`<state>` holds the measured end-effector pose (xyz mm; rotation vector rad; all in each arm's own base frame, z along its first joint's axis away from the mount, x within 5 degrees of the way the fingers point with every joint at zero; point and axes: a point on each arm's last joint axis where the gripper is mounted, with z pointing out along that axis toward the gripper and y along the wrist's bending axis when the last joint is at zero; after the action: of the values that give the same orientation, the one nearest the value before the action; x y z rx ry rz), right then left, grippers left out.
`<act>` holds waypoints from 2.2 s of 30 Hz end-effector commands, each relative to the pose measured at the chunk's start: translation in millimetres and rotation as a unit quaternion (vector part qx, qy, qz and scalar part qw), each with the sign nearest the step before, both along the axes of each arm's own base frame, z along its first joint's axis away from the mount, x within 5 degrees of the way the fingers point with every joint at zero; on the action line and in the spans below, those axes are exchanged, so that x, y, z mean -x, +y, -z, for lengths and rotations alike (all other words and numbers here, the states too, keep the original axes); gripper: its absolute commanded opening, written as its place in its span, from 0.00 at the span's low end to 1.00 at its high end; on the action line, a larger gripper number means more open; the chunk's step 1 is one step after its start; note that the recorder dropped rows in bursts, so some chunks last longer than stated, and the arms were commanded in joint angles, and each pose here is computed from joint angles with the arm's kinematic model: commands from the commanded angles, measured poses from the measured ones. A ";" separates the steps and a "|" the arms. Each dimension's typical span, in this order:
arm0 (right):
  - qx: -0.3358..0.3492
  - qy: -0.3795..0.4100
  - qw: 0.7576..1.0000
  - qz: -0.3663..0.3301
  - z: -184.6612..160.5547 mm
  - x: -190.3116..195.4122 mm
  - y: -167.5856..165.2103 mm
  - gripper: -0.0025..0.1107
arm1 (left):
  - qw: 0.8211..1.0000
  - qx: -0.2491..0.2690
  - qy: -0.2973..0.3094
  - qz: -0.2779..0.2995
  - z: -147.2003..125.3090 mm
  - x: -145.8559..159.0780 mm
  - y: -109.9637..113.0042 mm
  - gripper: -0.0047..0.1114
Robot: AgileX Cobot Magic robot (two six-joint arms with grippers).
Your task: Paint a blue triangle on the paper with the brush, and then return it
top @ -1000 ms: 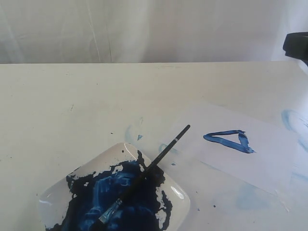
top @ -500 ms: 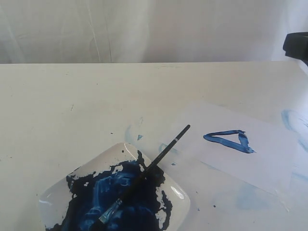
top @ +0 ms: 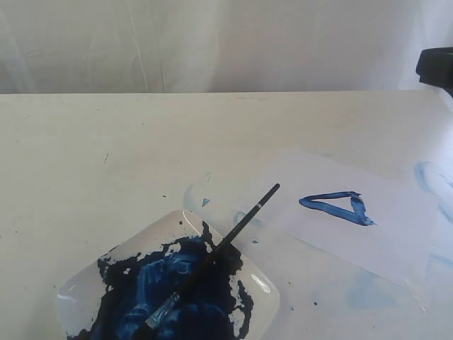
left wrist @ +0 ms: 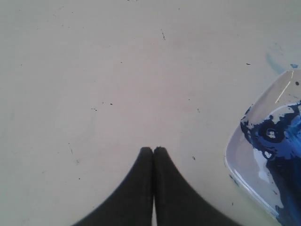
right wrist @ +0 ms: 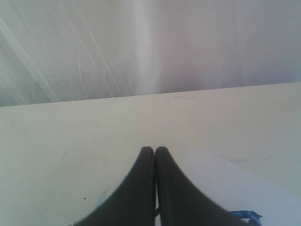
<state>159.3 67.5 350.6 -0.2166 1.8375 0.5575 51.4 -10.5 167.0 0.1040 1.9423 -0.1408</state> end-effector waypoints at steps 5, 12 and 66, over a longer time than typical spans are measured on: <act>-0.002 -0.002 1.000 0.007 -0.3 0.5 -1.8 0.02 | 1.000 0.010 -0.001 -0.001 0.8 0.2 -0.4 0.04; -0.002 -0.002 1.000 0.007 -0.3 0.5 -1.8 0.02 | 1.000 0.010 -0.001 -0.001 0.8 0.2 -0.4 0.04; 0.116 -0.005 0.989 0.088 169.8 96.0 -50.0 0.02 | 1.000 0.010 0.000 -0.001 0.9 0.3 -0.4 0.04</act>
<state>63.4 18.0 181.8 -0.2130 1.8917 0.2256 51.4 -10.5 167.0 0.1002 1.9425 -0.1434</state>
